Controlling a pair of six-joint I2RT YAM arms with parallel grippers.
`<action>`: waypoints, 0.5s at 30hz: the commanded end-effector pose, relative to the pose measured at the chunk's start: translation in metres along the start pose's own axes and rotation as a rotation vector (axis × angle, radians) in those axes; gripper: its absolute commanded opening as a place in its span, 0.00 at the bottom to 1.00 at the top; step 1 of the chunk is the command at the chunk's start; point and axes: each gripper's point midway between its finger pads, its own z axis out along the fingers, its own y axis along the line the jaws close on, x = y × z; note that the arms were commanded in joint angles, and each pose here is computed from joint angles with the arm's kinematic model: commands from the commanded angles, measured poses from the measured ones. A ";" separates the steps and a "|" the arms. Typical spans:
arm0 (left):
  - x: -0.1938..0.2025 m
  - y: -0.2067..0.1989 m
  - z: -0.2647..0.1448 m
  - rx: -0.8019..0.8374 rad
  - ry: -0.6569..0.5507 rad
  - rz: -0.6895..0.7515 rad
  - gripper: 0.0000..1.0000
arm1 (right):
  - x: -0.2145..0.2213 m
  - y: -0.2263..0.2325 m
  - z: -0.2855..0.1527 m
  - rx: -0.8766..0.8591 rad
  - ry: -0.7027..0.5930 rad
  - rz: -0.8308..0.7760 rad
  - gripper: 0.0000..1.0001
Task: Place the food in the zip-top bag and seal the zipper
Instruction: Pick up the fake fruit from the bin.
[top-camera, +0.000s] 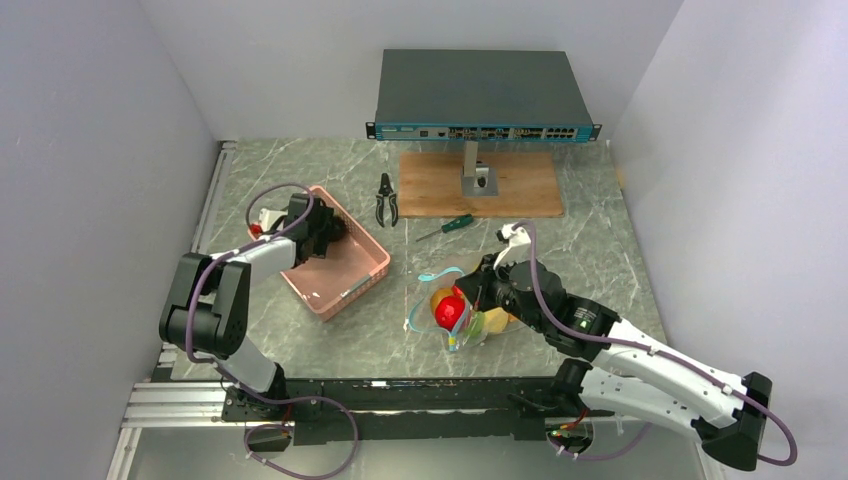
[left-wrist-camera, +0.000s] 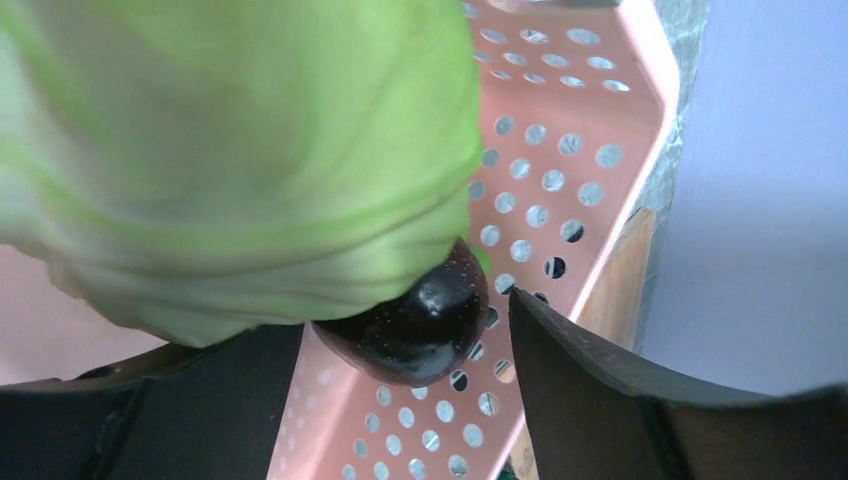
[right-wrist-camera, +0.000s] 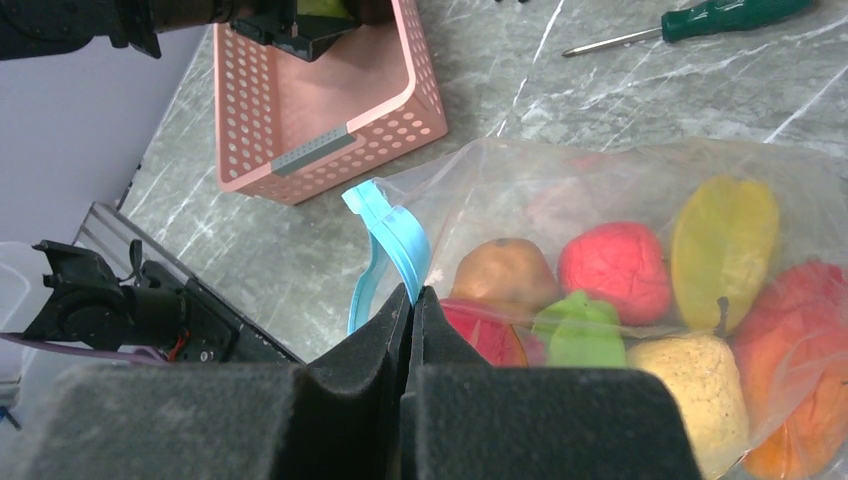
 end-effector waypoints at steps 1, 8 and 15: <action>-0.005 -0.001 0.003 0.042 -0.036 -0.094 0.76 | -0.028 0.016 -0.007 -0.041 -0.078 0.030 0.00; -0.001 0.000 0.008 0.060 -0.022 -0.057 0.77 | -0.030 0.018 -0.005 -0.035 -0.068 0.014 0.00; -0.006 -0.007 -0.005 0.148 -0.037 0.019 0.49 | -0.021 0.015 -0.002 -0.037 -0.057 0.034 0.00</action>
